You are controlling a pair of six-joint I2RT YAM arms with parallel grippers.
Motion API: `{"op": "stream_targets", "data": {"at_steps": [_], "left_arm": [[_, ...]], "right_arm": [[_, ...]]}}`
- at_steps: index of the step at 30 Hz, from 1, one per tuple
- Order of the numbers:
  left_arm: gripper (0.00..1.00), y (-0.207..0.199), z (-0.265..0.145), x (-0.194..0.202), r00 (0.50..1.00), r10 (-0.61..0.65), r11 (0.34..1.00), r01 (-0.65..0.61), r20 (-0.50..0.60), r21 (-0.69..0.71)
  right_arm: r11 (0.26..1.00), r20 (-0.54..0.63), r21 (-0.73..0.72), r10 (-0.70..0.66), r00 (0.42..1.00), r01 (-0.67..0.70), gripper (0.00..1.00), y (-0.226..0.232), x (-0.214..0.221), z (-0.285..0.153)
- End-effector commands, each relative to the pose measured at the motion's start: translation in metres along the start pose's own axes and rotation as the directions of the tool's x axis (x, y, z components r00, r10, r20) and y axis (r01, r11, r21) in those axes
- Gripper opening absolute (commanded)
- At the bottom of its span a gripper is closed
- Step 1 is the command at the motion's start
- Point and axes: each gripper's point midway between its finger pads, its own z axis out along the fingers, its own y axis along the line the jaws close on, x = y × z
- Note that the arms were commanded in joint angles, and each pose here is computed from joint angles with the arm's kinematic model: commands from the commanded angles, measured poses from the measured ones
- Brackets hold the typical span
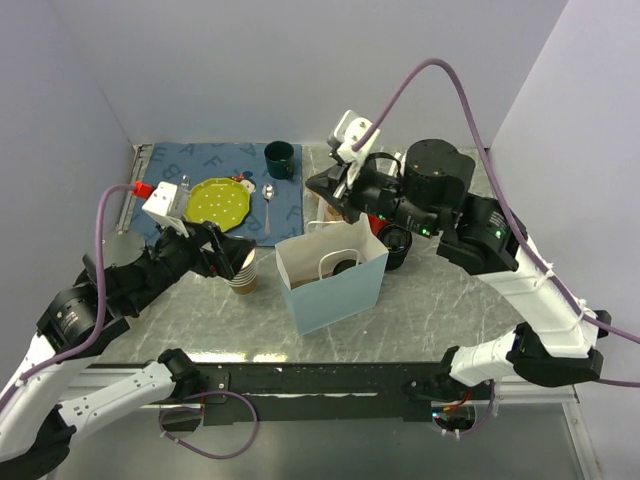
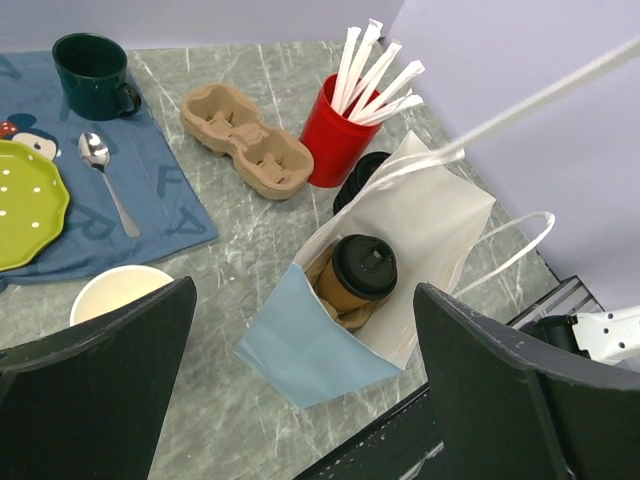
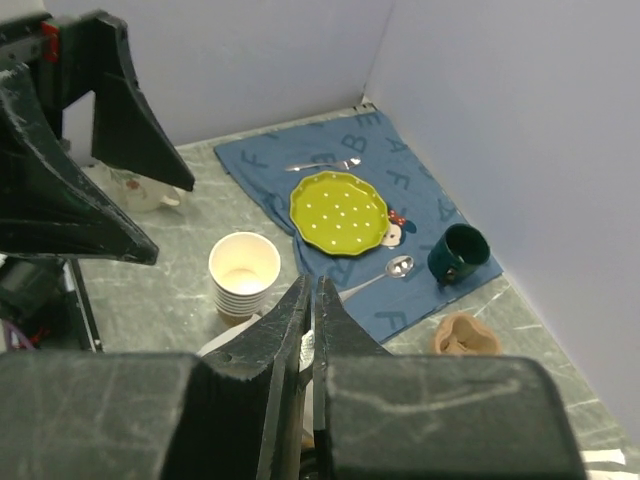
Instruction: Pack the takeout coffee
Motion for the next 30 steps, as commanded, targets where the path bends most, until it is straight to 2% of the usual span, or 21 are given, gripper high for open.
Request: {"op": "stream_targets", "data": {"at_steps": [1,5,8,17,21,26,28,30], "left_arm": [[0.97,0.004,-0.003,0.000,1.000,0.007,1.000,-0.007,0.016,-0.012],[0.97,0.004,-0.002,0.001,1.000,0.009,1.000,-0.009,0.014,-0.008],[0.97,0.004,-0.002,0.001,1.000,0.010,1.000,-0.010,0.014,-0.008],[0.97,0.005,-0.003,0.006,1.000,0.009,1.000,-0.009,0.010,-0.004],[0.97,0.006,0.000,0.007,1.000,0.017,1.000,-0.017,0.003,-0.007],[0.97,0.006,0.001,0.005,0.999,0.036,0.999,-0.036,0.008,-0.010],[0.97,0.006,0.002,0.004,0.999,0.044,0.999,-0.044,0.009,-0.012],[0.97,0.006,0.002,0.003,0.998,0.054,0.999,-0.053,0.014,-0.012]], "right_arm": [[0.996,0.120,0.084,-0.052,0.991,0.042,0.07,-0.018,-0.044,-0.005],[0.998,0.200,0.061,-0.035,0.979,0.024,0.08,-0.014,-0.064,-0.005],[1.000,0.182,0.000,-0.023,0.983,0.024,0.08,-0.001,-0.060,0.000],[0.998,0.162,-0.067,0.007,0.987,0.004,0.08,0.019,-0.050,0.001],[0.994,0.116,-0.105,0.042,0.992,-0.030,0.08,0.029,-0.038,0.002],[0.989,-0.045,-0.125,0.076,0.996,-0.081,0.14,0.046,0.012,0.011],[0.989,-0.093,-0.115,0.086,0.992,-0.097,0.18,0.050,0.026,0.015],[0.988,-0.120,-0.113,0.092,0.989,-0.105,0.29,0.052,0.034,0.022]]}}
